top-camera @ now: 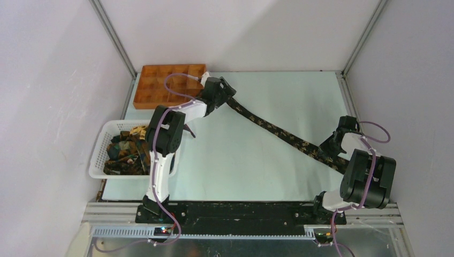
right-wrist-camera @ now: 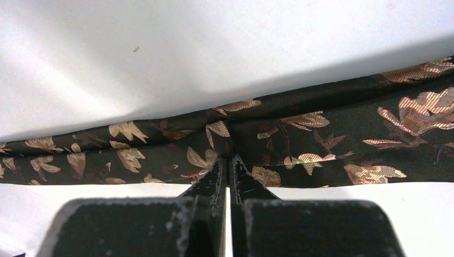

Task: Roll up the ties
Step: Flatten out the tie at the center of the board.

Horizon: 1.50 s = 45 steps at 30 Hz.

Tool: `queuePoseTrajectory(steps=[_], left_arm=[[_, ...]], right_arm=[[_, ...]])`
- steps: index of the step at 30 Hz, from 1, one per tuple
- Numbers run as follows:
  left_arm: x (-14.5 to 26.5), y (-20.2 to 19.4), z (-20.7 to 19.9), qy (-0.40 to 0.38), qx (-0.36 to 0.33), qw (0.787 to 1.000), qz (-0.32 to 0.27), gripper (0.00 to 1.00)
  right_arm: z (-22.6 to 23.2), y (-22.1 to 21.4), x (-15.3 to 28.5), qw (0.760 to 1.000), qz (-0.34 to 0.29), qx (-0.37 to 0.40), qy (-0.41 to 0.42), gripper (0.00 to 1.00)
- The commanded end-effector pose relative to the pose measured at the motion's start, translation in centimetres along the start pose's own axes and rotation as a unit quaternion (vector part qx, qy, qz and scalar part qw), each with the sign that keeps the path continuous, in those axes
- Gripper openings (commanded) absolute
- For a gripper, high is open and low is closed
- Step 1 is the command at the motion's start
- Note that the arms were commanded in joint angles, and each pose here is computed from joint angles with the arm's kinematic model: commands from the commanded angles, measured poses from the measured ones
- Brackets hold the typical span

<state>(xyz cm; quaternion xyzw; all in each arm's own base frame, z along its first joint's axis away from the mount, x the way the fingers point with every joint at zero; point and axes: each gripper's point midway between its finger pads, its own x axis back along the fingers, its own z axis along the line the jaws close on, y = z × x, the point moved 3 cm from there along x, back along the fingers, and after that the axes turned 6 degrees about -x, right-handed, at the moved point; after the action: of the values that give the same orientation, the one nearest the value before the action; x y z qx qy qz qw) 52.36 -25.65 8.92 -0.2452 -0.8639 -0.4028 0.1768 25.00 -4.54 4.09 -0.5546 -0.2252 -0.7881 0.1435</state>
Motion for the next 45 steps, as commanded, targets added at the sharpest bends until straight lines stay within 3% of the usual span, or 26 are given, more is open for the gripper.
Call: queuePoseTrajectory(steps=[1, 11, 15, 19, 23, 27, 33, 41, 45], left_arm=[[-0.9, 0.9, 0.3, 0.013, -0.016, 1.0, -0.02, 0.83], [1.0, 1.5, -0.1, 0.015, -0.04, 0.999, -0.021, 0.83], [2.4, 2.3, -0.6, 0.016, -0.061, 0.998, -0.025, 0.86], [3.1, 2.6, -0.7, 0.018, -0.083, 0.996, -0.018, 0.92], [3.5, 2.3, -0.9, 0.007, -0.095, 0.995, -0.006, 0.99], [3.1, 1.6, -1.2, -0.013, -0.104, 0.994, 0.01, 0.99], [1.3, 0.4, -0.9, -0.019, -0.105, 0.993, 0.047, 0.99], [-0.5, 0.0, 0.7, -0.016, -0.085, 0.993, 0.075, 0.86], [-0.9, -0.4, 1.4, -0.009, -0.083, 0.993, 0.082, 0.84]], right_arm=[[-0.7, 0.9, -1.2, 1.0, -0.024, 0.004, -0.017, 0.0], [0.1, 1.1, -0.1, 0.999, -0.033, 0.017, 0.01, 0.01], [1.0, 1.9, 2.3, 0.997, -0.071, 0.02, 0.033, 0.16], [1.7, 2.4, 4.8, 0.993, -0.105, 0.032, 0.044, 0.43], [2.6, 3.1, 7.2, 0.986, -0.149, 0.052, 0.047, 0.57], [4.6, 2.9, 8.7, 0.979, -0.172, 0.086, 0.073, 0.59], [8.1, 0.6, 8.6, 0.972, -0.149, 0.146, 0.113, 0.55], [9.2, -0.7, 7.9, 0.969, -0.13, 0.17, 0.12, 0.55], [9.4, -0.8, 7.9, 0.969, -0.129, 0.171, 0.125, 0.55]])
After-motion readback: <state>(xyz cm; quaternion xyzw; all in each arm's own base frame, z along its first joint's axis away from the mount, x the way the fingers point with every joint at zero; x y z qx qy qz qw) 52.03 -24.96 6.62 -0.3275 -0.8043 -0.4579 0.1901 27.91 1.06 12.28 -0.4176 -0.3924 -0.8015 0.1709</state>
